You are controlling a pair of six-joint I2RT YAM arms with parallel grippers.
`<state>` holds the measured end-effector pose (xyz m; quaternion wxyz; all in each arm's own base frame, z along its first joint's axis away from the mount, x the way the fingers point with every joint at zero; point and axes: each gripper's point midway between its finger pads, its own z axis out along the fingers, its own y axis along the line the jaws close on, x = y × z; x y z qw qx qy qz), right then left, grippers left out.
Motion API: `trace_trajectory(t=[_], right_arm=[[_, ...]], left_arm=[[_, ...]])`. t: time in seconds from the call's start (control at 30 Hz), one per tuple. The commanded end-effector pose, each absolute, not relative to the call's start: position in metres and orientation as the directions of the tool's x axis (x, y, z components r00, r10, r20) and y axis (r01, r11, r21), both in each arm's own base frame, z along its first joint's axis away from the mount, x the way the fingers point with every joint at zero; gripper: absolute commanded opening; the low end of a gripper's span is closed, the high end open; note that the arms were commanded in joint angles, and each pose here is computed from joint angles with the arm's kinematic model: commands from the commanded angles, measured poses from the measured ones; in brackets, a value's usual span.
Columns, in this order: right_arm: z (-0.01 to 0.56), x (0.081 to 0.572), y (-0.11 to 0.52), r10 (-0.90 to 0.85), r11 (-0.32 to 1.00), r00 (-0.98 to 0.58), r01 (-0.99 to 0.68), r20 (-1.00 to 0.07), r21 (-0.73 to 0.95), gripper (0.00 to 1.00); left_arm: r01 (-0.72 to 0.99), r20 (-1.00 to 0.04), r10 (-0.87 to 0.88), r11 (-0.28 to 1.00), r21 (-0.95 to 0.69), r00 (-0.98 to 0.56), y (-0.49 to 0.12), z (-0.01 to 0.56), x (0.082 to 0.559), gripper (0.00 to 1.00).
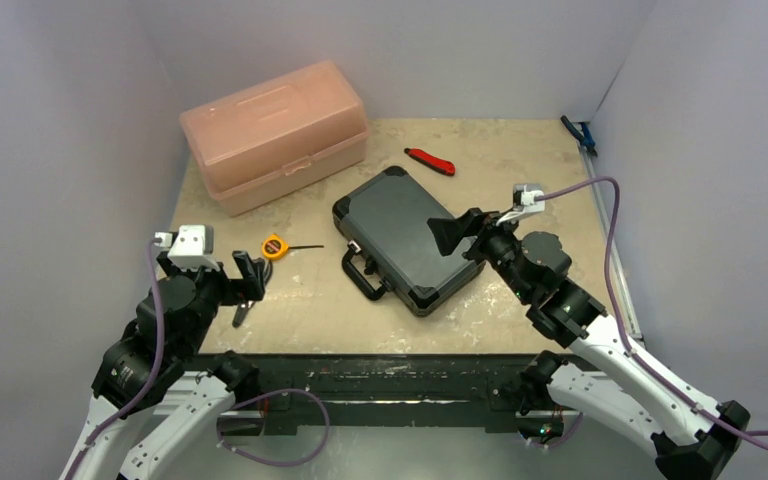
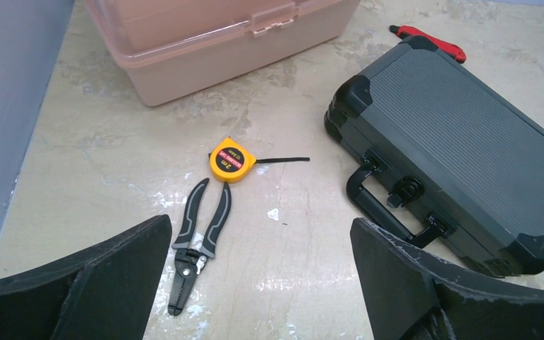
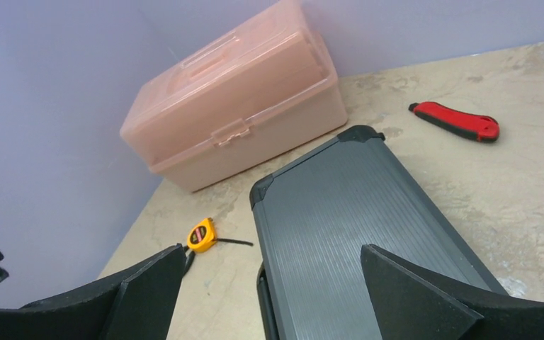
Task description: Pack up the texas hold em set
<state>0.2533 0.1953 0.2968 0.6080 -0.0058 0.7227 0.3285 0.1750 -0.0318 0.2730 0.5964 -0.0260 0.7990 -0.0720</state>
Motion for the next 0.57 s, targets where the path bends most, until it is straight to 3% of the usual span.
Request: trace_trajectory(t=[0.0, 0.27, 0.53], right_arm=[[0.298, 0.263, 0.18, 0.471, 0.797, -0.229, -0.302, -0.852, 0.522, 0.99], [0.299, 0.25, 0.199, 0.396, 0.759, -0.201, -0.478, -0.896, 0.442, 0.99], [0.301, 0.258, 0.192, 0.383, 0.795, -0.161, -0.444, -0.909, 0.414, 0.99]], left_arm=[[0.028, -0.955, -0.093, 0.994, -0.105, -0.282, -0.028, 0.273, 0.18, 0.98], [0.017, -0.954, -0.072, 0.997, -0.081, -0.292, -0.027, 0.271, 0.183, 0.98], [0.011, -0.952, -0.057, 0.998, -0.064, -0.299, -0.026, 0.27, 0.185, 0.98]])
